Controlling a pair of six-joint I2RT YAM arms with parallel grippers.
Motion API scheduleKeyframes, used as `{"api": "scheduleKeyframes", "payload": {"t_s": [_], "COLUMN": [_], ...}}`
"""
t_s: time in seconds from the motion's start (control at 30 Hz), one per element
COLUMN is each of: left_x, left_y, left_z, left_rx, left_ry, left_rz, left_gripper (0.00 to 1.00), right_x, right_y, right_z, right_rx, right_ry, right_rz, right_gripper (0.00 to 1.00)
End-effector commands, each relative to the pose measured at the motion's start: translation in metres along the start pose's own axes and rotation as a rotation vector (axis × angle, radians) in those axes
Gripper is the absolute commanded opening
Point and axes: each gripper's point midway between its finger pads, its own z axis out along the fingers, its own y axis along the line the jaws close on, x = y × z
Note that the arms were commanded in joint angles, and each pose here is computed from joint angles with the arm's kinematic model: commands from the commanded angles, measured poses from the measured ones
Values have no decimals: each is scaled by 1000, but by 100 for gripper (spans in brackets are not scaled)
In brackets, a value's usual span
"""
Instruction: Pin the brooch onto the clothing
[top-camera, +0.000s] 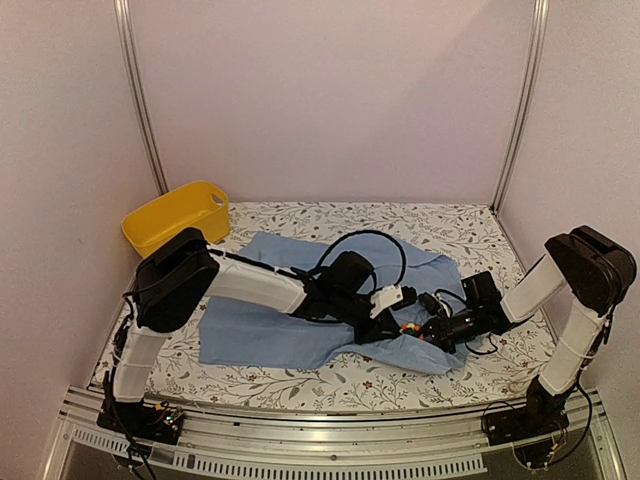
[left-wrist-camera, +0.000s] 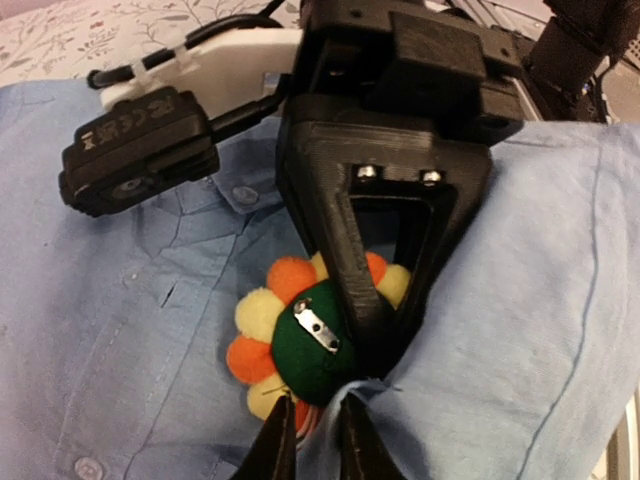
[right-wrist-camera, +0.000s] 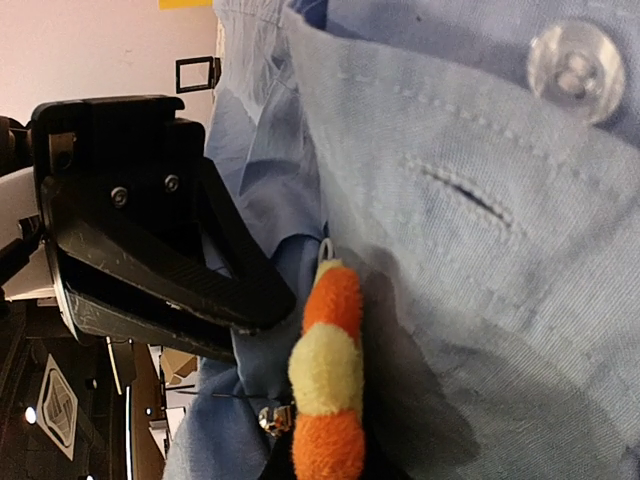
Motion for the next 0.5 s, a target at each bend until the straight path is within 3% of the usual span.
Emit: {"api": "scheduleKeyframes", "payload": {"t_s": [0.0,0.07,0.23,0.33,0.47], "left_x": [4,9,7,8,7], "left_y": [1,-3,-4,-6,-14], "left_z": [0,-1,-4,-3,-2], "left_rx": [2,4,-4,-2,29], "left_ry": [53,93,91,88,74], "left_rz": [58,70,51,47,70], "left_gripper": [24,31,35,47,56], "right_x": [10,14,16,15,16], "right_y": [1,-4,-9,-9,-11], "right_z": [3,4,7,7,7], "right_rx": [-23,-18,-24,-25,-22], "right_ry": [35,42,49,47,46], "right_rz": [71,91,115,114,116], "right_gripper": [0,0,0,0,0]}}
